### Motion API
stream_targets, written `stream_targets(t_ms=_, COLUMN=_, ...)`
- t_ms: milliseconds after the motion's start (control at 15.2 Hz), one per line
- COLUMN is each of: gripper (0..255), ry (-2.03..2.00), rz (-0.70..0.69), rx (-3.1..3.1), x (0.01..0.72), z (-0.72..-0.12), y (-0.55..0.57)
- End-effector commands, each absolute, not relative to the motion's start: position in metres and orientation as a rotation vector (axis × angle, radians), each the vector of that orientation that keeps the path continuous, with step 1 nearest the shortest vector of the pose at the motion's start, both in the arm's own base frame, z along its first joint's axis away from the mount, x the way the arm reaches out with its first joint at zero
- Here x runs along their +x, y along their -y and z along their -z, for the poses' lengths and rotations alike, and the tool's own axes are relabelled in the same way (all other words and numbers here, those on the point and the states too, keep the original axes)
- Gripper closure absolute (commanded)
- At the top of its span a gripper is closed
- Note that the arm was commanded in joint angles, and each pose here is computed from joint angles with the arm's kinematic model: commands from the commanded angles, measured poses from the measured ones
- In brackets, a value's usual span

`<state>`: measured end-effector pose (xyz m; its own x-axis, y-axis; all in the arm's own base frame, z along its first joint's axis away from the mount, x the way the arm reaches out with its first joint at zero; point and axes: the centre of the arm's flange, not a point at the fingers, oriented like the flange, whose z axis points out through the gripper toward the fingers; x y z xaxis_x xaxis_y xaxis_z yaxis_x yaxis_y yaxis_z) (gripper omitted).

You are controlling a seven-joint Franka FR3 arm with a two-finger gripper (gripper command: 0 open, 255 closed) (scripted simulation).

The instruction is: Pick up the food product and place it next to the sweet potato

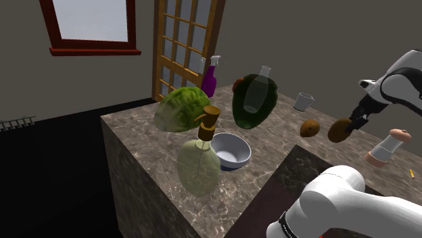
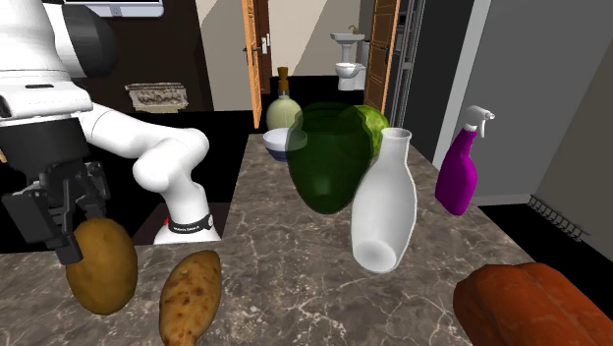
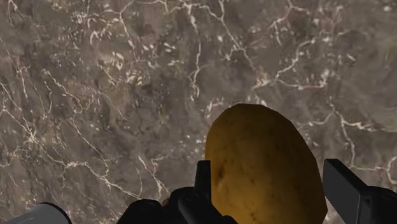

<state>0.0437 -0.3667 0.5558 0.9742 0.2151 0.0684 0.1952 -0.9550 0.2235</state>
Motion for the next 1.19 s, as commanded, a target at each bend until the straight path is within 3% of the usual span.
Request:
stream_targets(t_ms=0, gripper=255, ry=-0.306, rz=-0.136, rx=2.905, x=0.044, z=-0.545, y=0.366)
stream_targets(t_ms=660, gripper=255, ry=-0.306, rz=-0.136, rx=2.905, x=0.044, z=-0.492, y=0.366)
stream_targets(t_ms=1122, gripper=255, ry=-0.306, rz=-0.136, rx=2.905, x=0.044, z=-0.49, y=0.366)
